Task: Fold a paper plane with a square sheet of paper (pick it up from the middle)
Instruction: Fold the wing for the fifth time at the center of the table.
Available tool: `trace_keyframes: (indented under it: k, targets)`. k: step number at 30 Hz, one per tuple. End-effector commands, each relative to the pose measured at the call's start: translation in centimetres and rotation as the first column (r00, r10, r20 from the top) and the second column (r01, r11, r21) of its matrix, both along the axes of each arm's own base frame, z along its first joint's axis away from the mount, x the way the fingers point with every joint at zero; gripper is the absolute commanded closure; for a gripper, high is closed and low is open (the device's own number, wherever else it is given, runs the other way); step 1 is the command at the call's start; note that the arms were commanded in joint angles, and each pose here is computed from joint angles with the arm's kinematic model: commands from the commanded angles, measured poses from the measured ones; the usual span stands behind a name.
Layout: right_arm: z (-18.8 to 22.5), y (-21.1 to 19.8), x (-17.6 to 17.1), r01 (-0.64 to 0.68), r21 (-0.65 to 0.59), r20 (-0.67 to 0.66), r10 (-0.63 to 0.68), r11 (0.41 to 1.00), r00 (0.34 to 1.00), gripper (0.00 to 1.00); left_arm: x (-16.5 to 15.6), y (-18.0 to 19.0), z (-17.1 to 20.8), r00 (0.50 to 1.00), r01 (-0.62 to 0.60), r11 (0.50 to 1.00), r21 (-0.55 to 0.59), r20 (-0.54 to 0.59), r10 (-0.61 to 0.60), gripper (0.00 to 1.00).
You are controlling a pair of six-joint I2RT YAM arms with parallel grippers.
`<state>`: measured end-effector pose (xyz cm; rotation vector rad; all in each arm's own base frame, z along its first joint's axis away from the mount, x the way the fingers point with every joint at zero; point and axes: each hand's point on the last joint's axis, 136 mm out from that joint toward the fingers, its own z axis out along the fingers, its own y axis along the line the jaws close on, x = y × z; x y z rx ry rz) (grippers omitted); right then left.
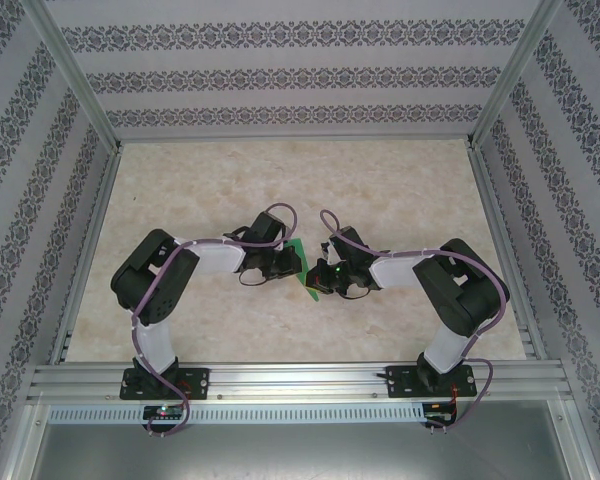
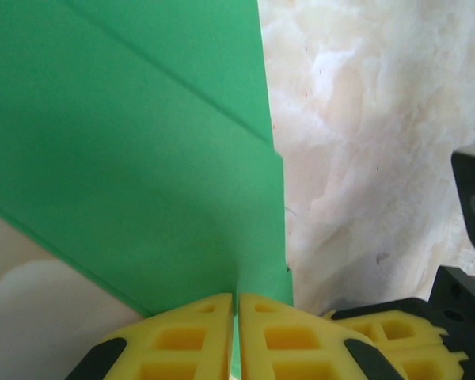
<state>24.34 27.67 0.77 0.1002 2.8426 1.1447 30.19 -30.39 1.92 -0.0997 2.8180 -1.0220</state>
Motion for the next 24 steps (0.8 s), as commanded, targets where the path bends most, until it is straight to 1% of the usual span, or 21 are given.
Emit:
trace_keyframes:
  k: [1,9,24]
  targets:
    - [-7.5,-6.4,-5.3,0.004,-0.335,-0.187,-0.071,0.942,0.980,1.00,2.4,2.5,-1.7,0.997,-0.076,0.991,0.111,0.038,0.072,0.86]
    - [-7.6,-6.6,-5.6,0.006,-0.340,-0.190,-0.075,0.941,0.979,1.00,3.7,3.6,-1.7,0.993,-0.111,0.986,0.123,0.052,0.106,0.85]
    - [-7.7,-6.5,-5.6,0.009,-0.335,-0.195,-0.079,0.942,0.978,1.00,7.5,5.7,-1.7,0.988,-0.146,0.982,0.118,0.074,0.138,0.84]
